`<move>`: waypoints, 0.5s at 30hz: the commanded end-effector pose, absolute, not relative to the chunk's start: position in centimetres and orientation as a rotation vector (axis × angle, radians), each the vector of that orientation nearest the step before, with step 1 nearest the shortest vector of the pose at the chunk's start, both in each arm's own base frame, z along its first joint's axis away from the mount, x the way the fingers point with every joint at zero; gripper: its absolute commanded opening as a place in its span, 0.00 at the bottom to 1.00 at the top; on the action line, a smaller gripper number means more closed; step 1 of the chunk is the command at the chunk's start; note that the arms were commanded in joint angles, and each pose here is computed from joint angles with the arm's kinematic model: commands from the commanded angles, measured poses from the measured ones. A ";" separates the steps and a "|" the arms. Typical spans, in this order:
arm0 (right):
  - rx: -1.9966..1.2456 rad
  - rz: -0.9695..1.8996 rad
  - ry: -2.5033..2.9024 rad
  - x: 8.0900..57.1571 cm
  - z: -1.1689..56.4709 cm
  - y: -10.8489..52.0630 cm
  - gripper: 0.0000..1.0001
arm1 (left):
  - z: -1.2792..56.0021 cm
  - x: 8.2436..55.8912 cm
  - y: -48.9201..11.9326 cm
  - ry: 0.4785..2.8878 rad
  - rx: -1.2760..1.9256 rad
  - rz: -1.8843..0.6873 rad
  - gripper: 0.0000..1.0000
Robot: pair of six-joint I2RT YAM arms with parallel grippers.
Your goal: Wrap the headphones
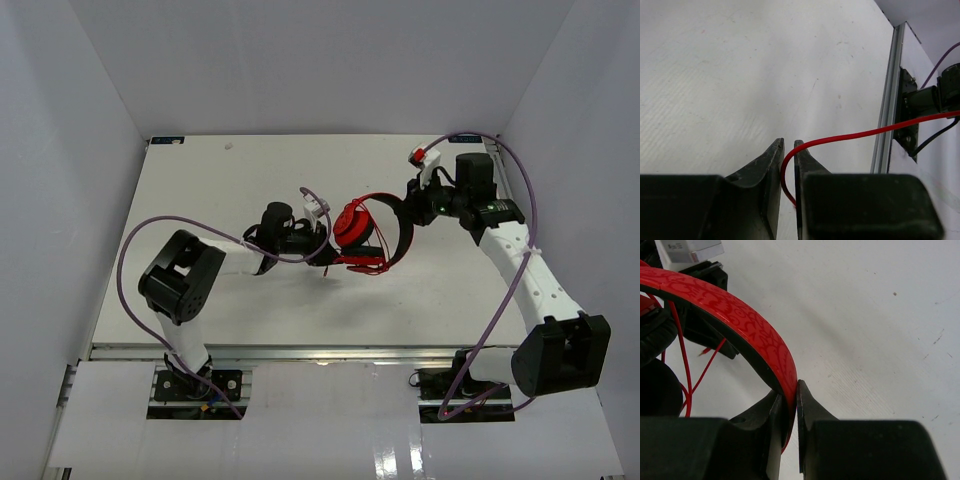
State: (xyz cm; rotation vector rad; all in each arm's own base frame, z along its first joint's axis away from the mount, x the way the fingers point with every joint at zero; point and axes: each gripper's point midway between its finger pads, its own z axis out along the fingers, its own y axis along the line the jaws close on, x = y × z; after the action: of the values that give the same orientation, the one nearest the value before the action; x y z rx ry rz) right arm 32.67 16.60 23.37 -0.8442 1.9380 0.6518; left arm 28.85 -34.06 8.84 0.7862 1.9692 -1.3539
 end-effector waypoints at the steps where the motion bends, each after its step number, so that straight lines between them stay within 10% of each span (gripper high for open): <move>1: -0.945 0.696 1.910 31.8 22.0 17.9 0.08 | 9.1 31.5 -33.2 1.947 0.833 -1.285 0.24; 15: -0.929 0.575 2.104 34.4 13.0 20.1 0.08 | 4.4 35.0 -31.7 2.121 0.808 -1.276 0.20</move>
State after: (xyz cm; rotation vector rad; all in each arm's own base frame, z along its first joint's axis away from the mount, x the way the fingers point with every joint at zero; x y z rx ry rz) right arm 32.96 18.79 13.16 -0.9484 2.1280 0.6014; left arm 33.83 -32.35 4.45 0.7895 2.1060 -1.2828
